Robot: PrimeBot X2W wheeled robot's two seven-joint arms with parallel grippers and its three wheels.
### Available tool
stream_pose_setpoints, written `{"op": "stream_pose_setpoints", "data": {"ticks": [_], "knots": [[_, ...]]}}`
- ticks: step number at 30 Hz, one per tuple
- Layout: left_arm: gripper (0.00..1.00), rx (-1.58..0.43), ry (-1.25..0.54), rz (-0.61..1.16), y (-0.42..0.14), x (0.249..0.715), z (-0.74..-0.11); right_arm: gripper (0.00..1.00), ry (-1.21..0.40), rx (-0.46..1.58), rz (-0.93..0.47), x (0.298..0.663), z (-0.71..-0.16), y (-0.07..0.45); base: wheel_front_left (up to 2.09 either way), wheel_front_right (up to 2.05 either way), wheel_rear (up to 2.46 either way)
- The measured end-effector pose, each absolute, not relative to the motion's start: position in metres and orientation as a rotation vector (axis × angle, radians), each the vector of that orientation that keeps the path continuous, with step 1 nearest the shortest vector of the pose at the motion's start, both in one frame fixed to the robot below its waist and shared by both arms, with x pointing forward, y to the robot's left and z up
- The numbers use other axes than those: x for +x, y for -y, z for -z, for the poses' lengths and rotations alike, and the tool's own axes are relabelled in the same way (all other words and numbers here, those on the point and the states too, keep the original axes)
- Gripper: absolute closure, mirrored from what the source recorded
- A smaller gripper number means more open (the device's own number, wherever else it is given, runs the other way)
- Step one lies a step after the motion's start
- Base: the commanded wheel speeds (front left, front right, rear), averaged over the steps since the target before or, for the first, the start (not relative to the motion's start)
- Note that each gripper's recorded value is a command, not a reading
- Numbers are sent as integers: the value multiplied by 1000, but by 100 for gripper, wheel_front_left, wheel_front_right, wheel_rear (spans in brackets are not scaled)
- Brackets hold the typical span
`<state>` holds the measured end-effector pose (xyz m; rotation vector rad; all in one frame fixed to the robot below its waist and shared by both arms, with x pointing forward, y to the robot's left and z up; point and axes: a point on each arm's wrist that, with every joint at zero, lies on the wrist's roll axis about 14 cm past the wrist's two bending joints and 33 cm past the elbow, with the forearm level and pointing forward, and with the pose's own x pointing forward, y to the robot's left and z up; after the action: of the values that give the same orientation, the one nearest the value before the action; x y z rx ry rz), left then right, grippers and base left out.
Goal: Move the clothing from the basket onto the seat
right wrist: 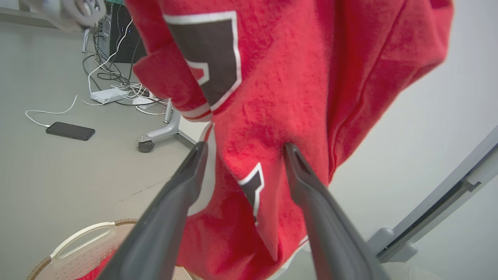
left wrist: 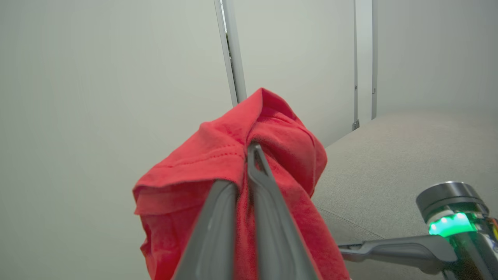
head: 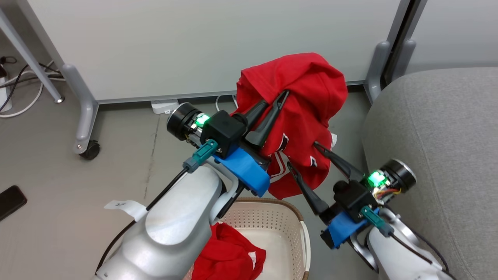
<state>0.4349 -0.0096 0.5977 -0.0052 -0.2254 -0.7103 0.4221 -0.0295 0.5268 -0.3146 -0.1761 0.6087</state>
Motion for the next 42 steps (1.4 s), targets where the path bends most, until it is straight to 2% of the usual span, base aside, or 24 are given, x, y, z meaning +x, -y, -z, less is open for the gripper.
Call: {"op": "stream_pose_setpoints", "data": {"ticks": [11,12,13,14,42], "knots": [[100,-14,239,743,20,437,-603,0,182,-349,-614,462,-533,10,0,0,0],[100,-14,241,744,20,437,-604,5,179,-342,-605,465,-533,11,0,0,0],[100,-14,242,746,21,437,-604,5,172,-338,-600,467,-532,11,0,0,0],[100,-16,242,747,21,437,-604,100,166,-331,-595,468,-531,12,0,0,0],[100,2,242,732,20,444,-602,100,175,-238,-596,468,-539,5,0,0,0]]}}
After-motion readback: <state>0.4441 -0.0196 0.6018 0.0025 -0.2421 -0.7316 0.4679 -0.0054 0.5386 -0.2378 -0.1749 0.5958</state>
